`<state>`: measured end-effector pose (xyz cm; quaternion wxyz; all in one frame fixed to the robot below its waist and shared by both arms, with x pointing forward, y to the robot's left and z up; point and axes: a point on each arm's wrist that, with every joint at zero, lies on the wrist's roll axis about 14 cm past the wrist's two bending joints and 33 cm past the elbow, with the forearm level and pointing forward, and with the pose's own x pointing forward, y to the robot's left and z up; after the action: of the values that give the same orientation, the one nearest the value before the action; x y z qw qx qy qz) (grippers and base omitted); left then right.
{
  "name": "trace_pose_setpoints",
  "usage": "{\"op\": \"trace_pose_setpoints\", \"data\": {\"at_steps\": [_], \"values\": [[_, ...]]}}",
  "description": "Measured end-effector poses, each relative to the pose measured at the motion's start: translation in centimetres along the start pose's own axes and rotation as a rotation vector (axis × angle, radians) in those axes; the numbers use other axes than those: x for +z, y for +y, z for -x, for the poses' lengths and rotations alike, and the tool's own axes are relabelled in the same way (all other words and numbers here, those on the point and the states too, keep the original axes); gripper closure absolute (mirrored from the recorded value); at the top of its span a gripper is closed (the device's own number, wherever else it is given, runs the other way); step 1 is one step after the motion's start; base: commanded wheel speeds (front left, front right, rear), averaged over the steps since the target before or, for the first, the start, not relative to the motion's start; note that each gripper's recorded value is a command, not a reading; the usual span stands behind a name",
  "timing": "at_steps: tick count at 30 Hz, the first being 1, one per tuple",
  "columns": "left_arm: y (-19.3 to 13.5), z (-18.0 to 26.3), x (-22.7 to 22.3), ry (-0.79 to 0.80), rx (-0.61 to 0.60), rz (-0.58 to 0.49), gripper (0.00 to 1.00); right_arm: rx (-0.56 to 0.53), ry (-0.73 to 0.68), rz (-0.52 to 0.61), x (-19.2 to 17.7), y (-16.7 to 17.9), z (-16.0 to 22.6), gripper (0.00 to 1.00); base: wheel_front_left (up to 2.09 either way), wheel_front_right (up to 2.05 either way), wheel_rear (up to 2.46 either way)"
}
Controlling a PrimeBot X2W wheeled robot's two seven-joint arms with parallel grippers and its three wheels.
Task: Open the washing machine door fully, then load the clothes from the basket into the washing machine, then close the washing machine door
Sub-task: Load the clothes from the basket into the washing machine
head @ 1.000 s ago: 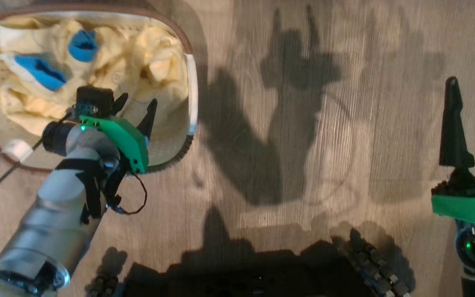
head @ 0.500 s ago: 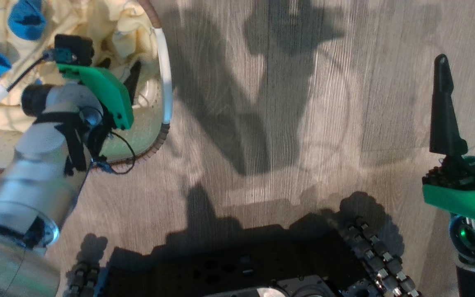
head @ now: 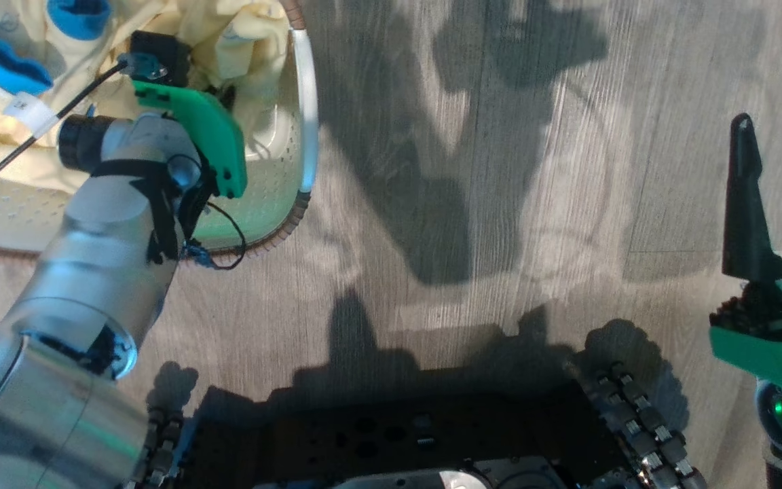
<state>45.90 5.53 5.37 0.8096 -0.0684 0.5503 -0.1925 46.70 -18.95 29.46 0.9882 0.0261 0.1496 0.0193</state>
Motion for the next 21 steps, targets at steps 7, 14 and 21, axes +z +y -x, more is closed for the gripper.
{"op": "trace_pose_setpoints", "data": {"at_steps": [7, 14, 21], "values": [[-0.2, 0.0, 0.4, -0.011, 0.000, -0.002, 1.00, 0.002, -0.015, -0.001, 0.4, 0.1, -0.1, 0.00, 0.00, 0.00, 0.00], [0.0, 0.5, 1.7, -0.075, 0.006, -0.014, 1.00, -0.012, -0.037, -0.024, 1.2, -0.3, -0.2, 0.00, 0.00, 0.00, 0.00], [0.9, 2.5, 4.2, -0.181, 0.037, -0.028, 1.00, -0.006, -0.084, -0.042, 2.7, -0.1, -0.9, 0.00, 0.00, 0.00, 0.00]]}}
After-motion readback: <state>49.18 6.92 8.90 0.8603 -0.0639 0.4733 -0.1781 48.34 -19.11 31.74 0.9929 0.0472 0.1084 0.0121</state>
